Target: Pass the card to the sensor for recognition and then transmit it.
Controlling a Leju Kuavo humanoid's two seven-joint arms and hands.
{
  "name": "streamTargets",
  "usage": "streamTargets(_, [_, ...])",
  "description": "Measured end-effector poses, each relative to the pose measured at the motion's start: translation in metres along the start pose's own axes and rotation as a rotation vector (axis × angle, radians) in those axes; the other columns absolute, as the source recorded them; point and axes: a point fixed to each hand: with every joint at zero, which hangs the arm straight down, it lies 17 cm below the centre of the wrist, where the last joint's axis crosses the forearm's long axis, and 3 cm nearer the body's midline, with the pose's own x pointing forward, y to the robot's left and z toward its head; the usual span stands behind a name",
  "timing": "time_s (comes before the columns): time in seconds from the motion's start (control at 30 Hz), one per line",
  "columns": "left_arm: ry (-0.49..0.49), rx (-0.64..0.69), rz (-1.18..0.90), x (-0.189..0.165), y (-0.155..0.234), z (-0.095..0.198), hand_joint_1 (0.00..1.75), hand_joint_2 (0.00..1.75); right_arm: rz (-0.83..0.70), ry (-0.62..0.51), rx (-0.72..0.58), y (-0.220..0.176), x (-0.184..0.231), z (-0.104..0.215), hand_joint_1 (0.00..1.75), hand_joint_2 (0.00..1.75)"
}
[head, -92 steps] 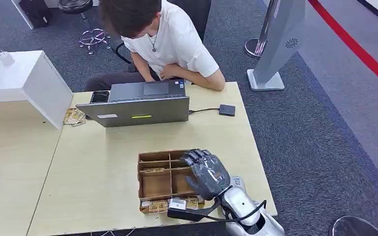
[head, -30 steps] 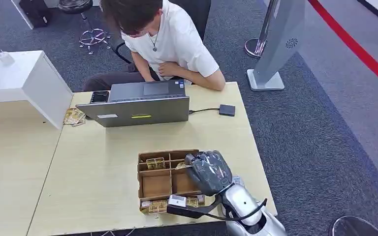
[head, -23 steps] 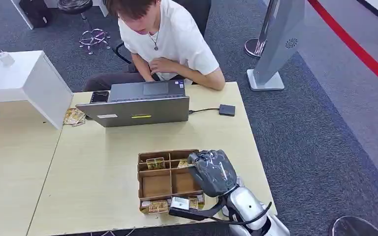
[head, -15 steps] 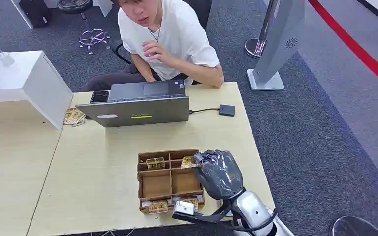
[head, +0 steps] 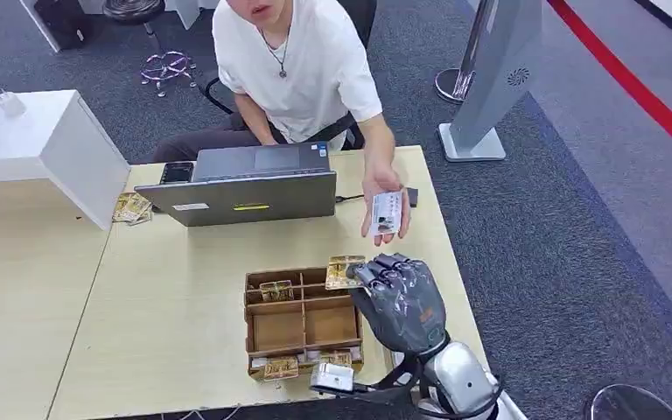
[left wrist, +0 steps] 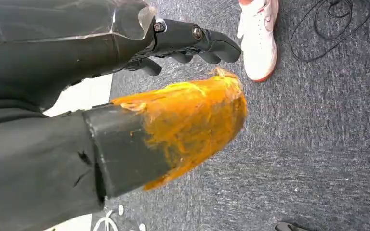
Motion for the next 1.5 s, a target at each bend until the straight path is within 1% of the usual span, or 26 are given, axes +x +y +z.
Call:
streamTargets(0.2, [-0.001,0.000,-0.002,0.000,0.000,0.000,0.00,0.00,0.091,0.030,-0.034,-0.009,-0.014,-0.012,1.75,1.75])
streamTargets(0.3, [-0.005,-0.001,-0.004,0.001,0.000,0.000,0.00,0.00,0.136,0.069,-0.031,-0.009,-0.024,-0.013,1.75,1.75])
streamTargets(0.5, [-0.012,-0.001,-0.012,0.002,0.000,0.000,0.00,0.00,0.173,0.108,-0.007,0.002,-0.038,-0.012,1.75,1.75])
streamTargets(0.6, [-0.012,-0.002,-0.014,0.002,0.000,0.000,0.00,0.00,0.179,0.129,0.022,0.015,-0.045,-0.009,1.75,1.75])
streamTargets(0.63, [-0.012,-0.002,-0.015,0.002,0.000,0.000,0.00,0.00,0.180,0.136,0.034,0.019,-0.047,-0.007,1.34,1.75])
streamTargets(0.67, [-0.012,-0.003,-0.015,0.002,0.000,0.000,0.00,0.00,0.179,0.142,0.044,0.023,-0.049,-0.005,0.00,1.75])
streamTargets(0.9, [-0.012,-0.003,-0.014,0.002,0.000,0.000,0.00,0.00,0.164,0.186,0.094,0.043,-0.060,0.004,0.00,1.75])
streamTargets(0.93, [-0.012,-0.003,-0.014,0.002,0.000,0.000,0.00,0.00,0.161,0.189,0.097,0.044,-0.060,0.005,0.00,0.00])
streamTargets(1.27, [0.000,0.000,-0.013,0.000,0.000,0.000,0.00,0.00,0.109,0.217,0.098,0.046,-0.059,0.008,0.00,0.00])
streamTargets(1.5, [0.001,0.003,-0.012,0.000,0.000,0.000,0.00,0.00,0.019,0.203,0.054,0.028,-0.045,0.010,0.00,0.00])
